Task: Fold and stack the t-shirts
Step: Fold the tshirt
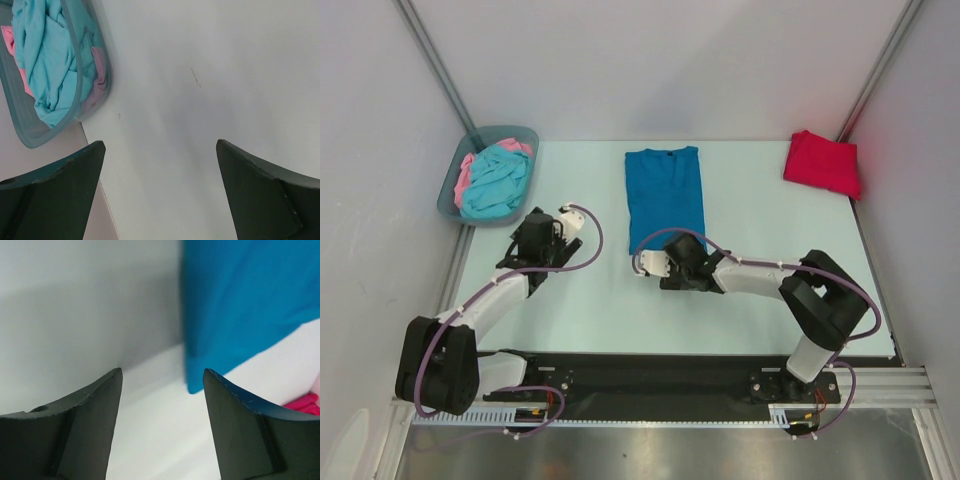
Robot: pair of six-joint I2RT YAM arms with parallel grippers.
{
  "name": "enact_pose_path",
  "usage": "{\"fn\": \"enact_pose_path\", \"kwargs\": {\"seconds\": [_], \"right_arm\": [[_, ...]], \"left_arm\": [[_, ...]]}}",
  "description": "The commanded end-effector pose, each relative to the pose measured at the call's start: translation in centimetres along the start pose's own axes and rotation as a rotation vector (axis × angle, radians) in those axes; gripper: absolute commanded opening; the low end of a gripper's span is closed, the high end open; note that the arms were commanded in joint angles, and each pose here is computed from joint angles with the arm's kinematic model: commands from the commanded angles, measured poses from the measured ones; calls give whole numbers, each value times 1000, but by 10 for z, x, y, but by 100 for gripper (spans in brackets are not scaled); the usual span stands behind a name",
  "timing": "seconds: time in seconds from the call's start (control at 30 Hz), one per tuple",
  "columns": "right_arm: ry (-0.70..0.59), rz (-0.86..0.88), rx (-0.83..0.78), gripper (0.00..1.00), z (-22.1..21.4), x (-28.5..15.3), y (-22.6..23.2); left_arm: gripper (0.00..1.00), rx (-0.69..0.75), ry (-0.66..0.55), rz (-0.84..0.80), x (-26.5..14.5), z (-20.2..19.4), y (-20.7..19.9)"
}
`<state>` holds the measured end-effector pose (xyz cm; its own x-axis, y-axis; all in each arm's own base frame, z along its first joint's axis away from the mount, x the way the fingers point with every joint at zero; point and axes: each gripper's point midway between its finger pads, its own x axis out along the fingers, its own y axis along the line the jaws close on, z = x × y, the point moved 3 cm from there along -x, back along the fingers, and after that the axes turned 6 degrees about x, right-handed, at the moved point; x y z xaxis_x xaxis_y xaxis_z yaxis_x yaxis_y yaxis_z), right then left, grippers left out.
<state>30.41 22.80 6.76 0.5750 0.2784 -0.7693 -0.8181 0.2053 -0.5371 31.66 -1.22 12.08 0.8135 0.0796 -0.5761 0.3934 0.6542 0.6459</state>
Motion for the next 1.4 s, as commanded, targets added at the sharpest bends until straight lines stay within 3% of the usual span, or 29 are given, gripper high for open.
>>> {"fn": "enact_pose_path", "kwargs": {"seconds": [0.0, 0.27, 0.6, 0.87, 1.1, 1.2, 1.37], "right_arm": [[-86, -42, 26, 70, 21, -10, -2], [-111, -88, -21, 71, 28, -1, 7], [-70, -189, -124, 67, 23, 40, 9], [-8, -169, -182, 36, 13, 64, 15], [3, -49, -164, 7, 21, 35, 17], [-19, 67, -124, 0, 33, 3, 16], [-71, 185, -95, 0, 57, -48, 11]], "left_arm": [[100, -32, -49, 27, -6, 13, 13], [100, -32, -49, 29, -7, 13, 13], [100, -30, -43, 30, -6, 12, 12], [100, -21, -36, 34, -4, 10, 12], [100, -13, -26, 31, -1, 8, 11], [100, -13, -24, 34, -1, 8, 11], [100, -16, -27, 36, -1, 9, 12]]}}
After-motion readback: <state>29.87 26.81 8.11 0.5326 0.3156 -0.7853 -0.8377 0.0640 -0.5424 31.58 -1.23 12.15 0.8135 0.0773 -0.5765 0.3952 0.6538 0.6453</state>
